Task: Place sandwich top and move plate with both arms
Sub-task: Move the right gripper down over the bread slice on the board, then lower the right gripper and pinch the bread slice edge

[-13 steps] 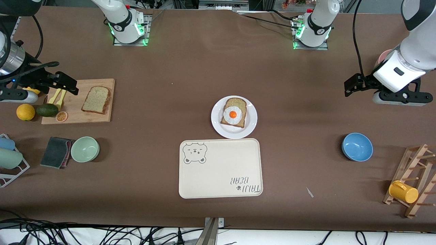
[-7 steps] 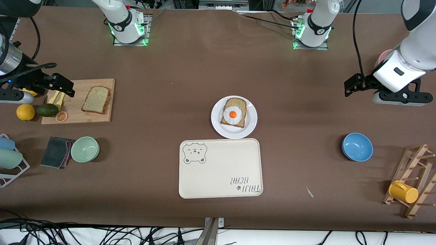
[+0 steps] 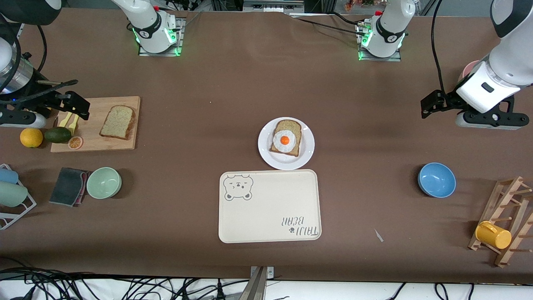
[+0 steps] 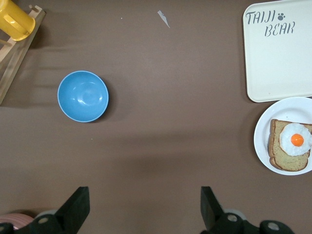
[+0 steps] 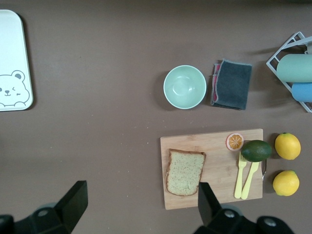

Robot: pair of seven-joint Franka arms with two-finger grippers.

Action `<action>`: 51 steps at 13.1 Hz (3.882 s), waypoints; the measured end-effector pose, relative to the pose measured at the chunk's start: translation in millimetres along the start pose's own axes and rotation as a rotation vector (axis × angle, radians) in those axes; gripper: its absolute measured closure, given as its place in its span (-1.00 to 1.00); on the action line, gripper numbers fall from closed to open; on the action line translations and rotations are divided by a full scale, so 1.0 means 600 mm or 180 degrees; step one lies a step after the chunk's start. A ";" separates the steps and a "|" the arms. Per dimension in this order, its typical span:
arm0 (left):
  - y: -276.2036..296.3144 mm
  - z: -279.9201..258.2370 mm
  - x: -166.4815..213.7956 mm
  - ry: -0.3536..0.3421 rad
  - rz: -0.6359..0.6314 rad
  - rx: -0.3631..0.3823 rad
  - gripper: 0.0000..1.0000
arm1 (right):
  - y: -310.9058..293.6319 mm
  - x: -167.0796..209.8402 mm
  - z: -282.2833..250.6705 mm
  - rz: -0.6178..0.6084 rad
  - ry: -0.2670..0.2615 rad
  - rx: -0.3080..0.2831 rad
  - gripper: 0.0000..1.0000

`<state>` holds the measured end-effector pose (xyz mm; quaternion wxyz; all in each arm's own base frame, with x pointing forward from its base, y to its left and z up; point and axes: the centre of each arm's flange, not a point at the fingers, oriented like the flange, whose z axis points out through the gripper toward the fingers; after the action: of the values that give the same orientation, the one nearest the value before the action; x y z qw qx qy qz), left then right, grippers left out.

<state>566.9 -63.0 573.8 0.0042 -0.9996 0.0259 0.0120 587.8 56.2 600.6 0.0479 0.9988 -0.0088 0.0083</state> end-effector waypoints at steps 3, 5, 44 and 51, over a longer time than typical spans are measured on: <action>0.002 0.003 0.001 -0.0009 0.0009 0.0000 -1.00 | -0.005 0.009 0.035 0.0007 -0.0124 0.0082 -1.00; 0.003 0.004 0.002 -0.0015 0.0010 -0.0001 -1.00 | -0.012 0.024 0.098 0.0049 -0.0187 0.0118 -1.00; 0.003 0.008 0.004 -0.0028 0.0011 -0.0002 -1.00 | 0.019 -0.155 0.669 0.0307 -0.0927 -0.0578 -0.19; 0.003 0.008 0.004 -0.0028 0.0011 -0.0002 -1.00 | 0.023 -0.166 0.684 0.0403 -0.1038 -0.0740 0.00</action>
<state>569.0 -64.6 568.8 0.0040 -0.9995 0.0277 0.0164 494.2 4.9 191.5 0.1601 0.9721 -0.0800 -0.1515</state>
